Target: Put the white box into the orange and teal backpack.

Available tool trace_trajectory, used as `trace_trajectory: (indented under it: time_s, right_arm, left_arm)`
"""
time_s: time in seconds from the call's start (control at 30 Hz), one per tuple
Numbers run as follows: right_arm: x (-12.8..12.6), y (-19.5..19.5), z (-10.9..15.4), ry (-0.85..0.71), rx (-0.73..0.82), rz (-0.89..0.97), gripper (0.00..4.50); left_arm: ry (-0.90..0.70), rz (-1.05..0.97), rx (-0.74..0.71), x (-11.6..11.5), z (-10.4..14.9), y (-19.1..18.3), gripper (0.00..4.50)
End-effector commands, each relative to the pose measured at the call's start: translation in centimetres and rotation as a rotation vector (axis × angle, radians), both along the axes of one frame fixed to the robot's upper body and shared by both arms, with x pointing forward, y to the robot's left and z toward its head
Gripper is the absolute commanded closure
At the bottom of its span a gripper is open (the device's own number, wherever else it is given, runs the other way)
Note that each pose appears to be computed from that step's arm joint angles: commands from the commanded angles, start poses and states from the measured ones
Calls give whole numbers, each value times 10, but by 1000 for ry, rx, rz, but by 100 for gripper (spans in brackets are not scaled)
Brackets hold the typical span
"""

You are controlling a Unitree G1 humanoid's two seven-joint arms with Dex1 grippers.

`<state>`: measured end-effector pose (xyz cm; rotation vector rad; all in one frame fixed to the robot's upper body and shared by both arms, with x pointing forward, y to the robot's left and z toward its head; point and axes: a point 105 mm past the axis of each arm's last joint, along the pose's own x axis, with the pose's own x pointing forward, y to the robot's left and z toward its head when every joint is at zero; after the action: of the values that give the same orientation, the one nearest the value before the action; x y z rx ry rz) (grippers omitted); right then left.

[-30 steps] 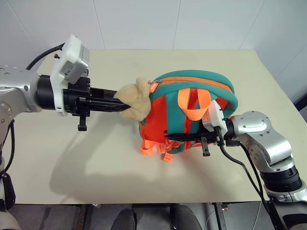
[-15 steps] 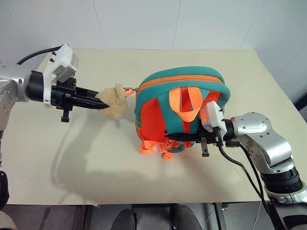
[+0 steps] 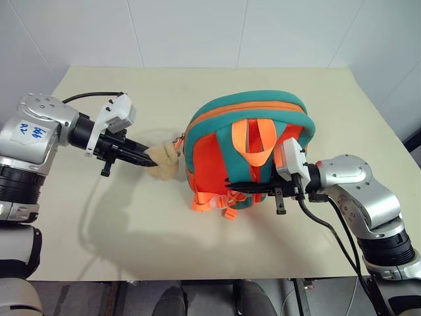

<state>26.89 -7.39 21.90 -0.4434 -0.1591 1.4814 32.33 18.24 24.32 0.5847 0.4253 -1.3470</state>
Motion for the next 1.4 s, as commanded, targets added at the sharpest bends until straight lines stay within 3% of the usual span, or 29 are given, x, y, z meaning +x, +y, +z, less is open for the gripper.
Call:
trace_trajectory:
  time_s: [0.03, 0.27, 0.6, 0.9, 1.27, 1.33, 1.4]
  right_arm:
    - [-2, 2, 9, -39, 10, 14, 399]
    - [-1, 2, 7, -37, 0, 17, 399]
    - [3, 4, 6, -34, -12, -9, 399]
    - [5, -1, 4, -26, -28, -48, 399]
    - [1, -6, 5, -5, -53, -40, 21]
    - [0, -10, 5, 0, -64, -42, 0]
    - [-2, -14, 4, 10, -75, -49, 0]
  left_arm:
    - [-23, 29, 52, 8, -2, 5, 419]
    - [40, -11, 164, 9, -26, 7, 419]
    - [88, -115, 195, 11, -58, -16, 419]
    - [34, -79, 70, 18, -47, -30, 419]
    - [3, -25, 54, 7, -37, -21, 63]
    - [-1, -6, 50, 4, -33, -16, 5]
    - [-10, 18, 45, 3, -29, -10, 2]
